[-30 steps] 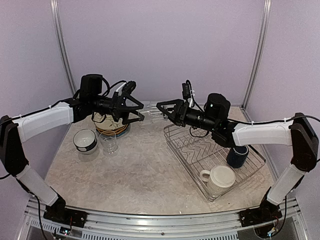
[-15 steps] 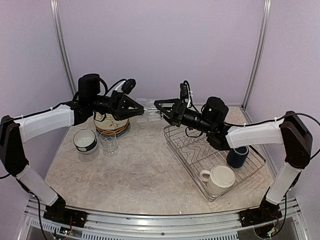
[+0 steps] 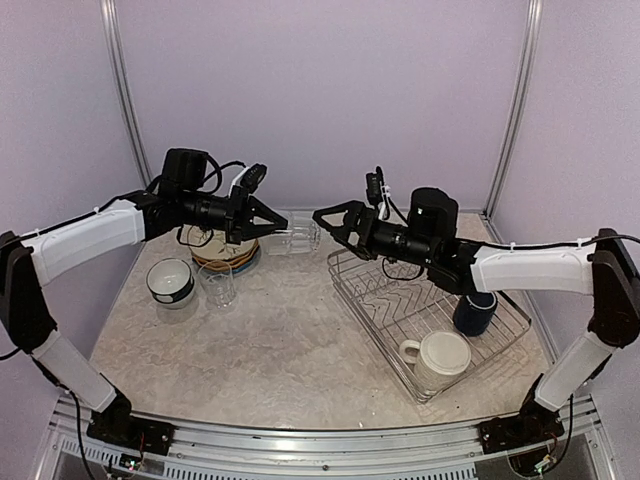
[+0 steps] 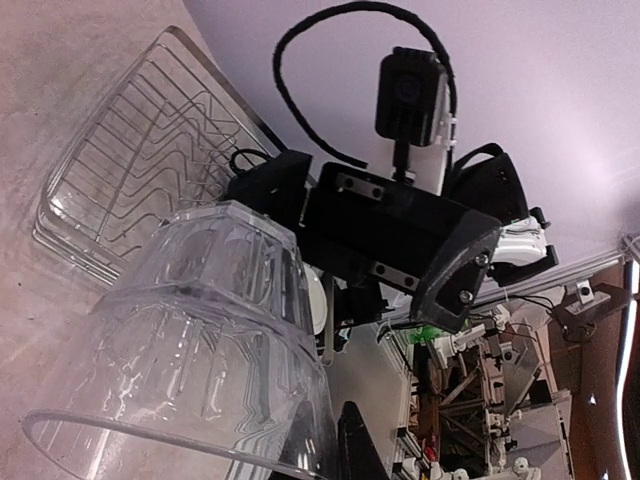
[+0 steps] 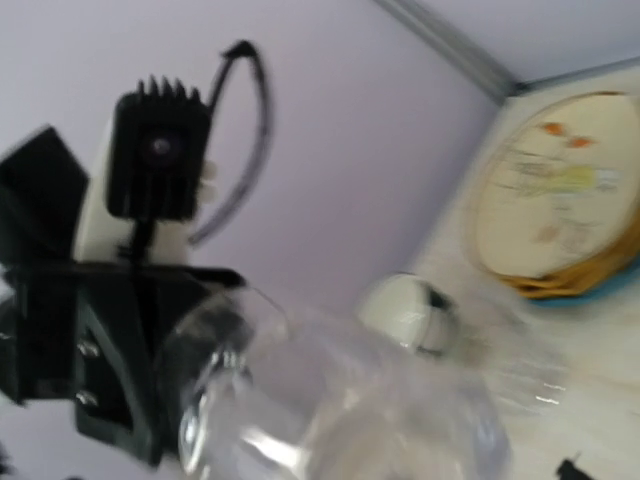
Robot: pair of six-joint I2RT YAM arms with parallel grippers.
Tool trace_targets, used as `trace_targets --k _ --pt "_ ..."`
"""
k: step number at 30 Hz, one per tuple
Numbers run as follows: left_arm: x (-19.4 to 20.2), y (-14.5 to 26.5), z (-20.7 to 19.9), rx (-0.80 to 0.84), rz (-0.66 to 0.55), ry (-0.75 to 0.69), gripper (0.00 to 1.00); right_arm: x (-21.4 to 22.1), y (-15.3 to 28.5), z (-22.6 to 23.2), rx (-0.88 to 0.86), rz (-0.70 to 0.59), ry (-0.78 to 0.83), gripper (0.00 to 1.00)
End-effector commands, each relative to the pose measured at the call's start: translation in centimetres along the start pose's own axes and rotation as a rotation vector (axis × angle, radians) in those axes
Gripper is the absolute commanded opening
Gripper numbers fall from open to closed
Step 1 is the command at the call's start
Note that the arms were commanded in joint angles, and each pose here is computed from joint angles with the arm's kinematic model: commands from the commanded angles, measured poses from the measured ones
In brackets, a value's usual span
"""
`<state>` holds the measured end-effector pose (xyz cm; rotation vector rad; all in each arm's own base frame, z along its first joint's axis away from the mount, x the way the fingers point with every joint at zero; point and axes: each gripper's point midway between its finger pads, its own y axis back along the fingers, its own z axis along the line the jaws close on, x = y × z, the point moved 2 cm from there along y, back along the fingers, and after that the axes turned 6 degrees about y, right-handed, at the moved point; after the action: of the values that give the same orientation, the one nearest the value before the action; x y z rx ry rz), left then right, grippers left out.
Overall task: Unload the mixed dishes from the dish rack
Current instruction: Pass from the right arm to the left, then place the cup down.
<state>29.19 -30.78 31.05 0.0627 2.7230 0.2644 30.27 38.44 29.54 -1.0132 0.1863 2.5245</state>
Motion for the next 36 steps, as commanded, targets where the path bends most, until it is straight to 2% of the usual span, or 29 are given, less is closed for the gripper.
trace_targets --k 1,6,12,14,19,25,28,32,36 --pt "-1.3 2.2 1.4 -0.263 -0.130 -0.031 0.00 -0.6 2.3 -2.0 0.253 0.061 0.137 1.00" --pt "-2.6 5.6 5.3 -0.685 -0.261 0.019 0.00 -1.5 5.2 -3.1 0.415 0.052 0.204 1.00" --pt "-2.7 9.1 7.3 -1.040 -0.359 0.042 0.00 -2.4 7.2 -3.4 0.504 0.027 0.244 1.00" --pt "-2.6 10.6 8.0 -1.137 -0.434 0.116 0.00 -2.7 7.4 -3.3 0.512 0.022 0.254 1.00" --pt "-1.5 11.8 9.5 -1.216 -0.526 0.331 0.00 -2.7 7.8 -3.5 0.534 0.024 0.256 1.00" --pt "0.0 11.4 12.0 -1.304 -0.475 0.508 0.00 -2.5 7.9 -3.7 0.541 0.021 0.250 1.00" --pt "-0.1 10.8 13.1 -1.296 -0.439 0.527 0.00 -2.6 8.1 -3.9 0.551 0.019 0.251 1.00" --pt "-0.2 11.5 13.9 -1.359 -0.454 0.527 0.00 -2.5 8.0 -3.9 0.546 0.017 0.253 1.00" --pt "-0.2 11.2 14.4 -1.355 -0.445 0.544 0.00 -2.5 8.2 -4.1 0.559 0.015 0.256 1.00"
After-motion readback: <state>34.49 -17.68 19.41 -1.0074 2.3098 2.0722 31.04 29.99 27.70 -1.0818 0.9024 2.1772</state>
